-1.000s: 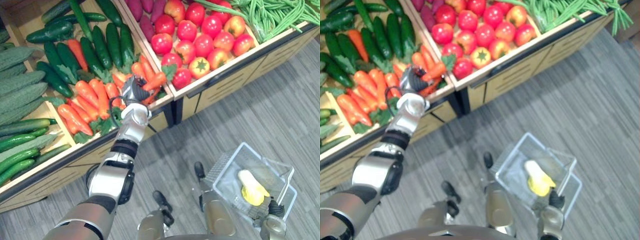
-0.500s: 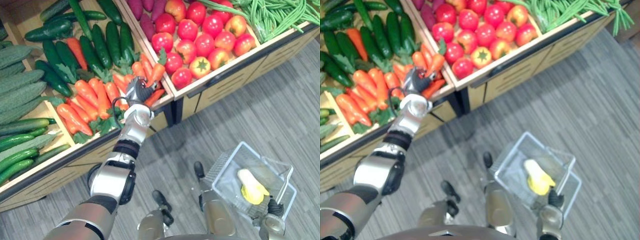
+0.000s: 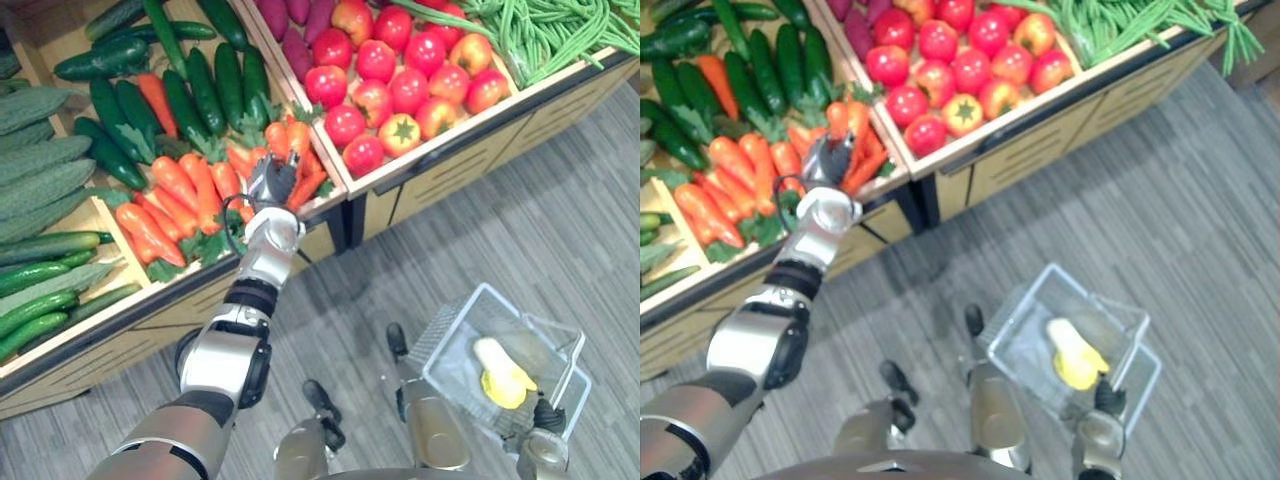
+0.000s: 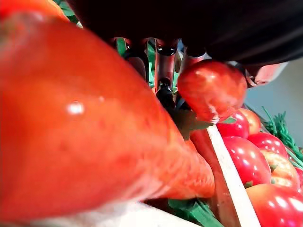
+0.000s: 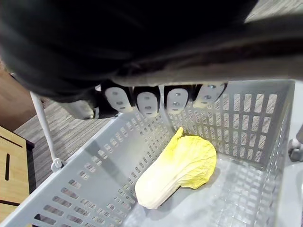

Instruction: Pick vegetable in the basket

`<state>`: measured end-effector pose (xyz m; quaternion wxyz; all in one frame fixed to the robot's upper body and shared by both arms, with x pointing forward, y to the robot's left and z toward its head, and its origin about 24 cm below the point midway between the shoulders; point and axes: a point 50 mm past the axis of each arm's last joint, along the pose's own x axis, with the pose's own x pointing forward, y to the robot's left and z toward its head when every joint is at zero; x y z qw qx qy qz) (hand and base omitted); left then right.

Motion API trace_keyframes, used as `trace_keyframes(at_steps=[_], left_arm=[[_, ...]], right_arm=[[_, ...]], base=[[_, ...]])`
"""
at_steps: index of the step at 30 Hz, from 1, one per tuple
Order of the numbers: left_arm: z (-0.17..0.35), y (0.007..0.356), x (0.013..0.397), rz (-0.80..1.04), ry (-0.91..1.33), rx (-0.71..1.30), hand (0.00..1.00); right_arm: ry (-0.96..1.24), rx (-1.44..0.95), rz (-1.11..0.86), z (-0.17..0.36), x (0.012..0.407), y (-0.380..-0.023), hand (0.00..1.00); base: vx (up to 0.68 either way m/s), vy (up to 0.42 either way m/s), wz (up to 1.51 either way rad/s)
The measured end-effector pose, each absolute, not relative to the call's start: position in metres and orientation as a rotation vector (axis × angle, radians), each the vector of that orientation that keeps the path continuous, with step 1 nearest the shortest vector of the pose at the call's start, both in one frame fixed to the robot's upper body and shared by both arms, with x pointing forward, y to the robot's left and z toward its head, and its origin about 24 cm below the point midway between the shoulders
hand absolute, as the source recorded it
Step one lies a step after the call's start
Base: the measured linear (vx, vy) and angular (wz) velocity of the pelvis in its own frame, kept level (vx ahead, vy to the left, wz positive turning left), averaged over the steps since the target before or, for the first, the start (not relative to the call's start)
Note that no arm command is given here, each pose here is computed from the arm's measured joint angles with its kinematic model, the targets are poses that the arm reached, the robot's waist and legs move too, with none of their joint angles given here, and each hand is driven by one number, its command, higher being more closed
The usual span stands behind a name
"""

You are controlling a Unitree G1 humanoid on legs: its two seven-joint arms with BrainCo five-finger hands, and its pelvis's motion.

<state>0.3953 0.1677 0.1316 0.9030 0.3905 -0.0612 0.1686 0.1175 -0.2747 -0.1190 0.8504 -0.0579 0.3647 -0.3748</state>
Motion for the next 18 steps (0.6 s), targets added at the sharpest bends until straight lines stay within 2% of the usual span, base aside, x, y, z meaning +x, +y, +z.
trace_keyframes(at_steps=[18], left_arm=[[0.170,0.195,0.393,0.445,-0.254,0.846,1.00]], right_arm=[[0.810,-0.090,-0.841,-0.124,0.107,-0.280,1.00]], base=[[0.01,-0.014,0.07]])
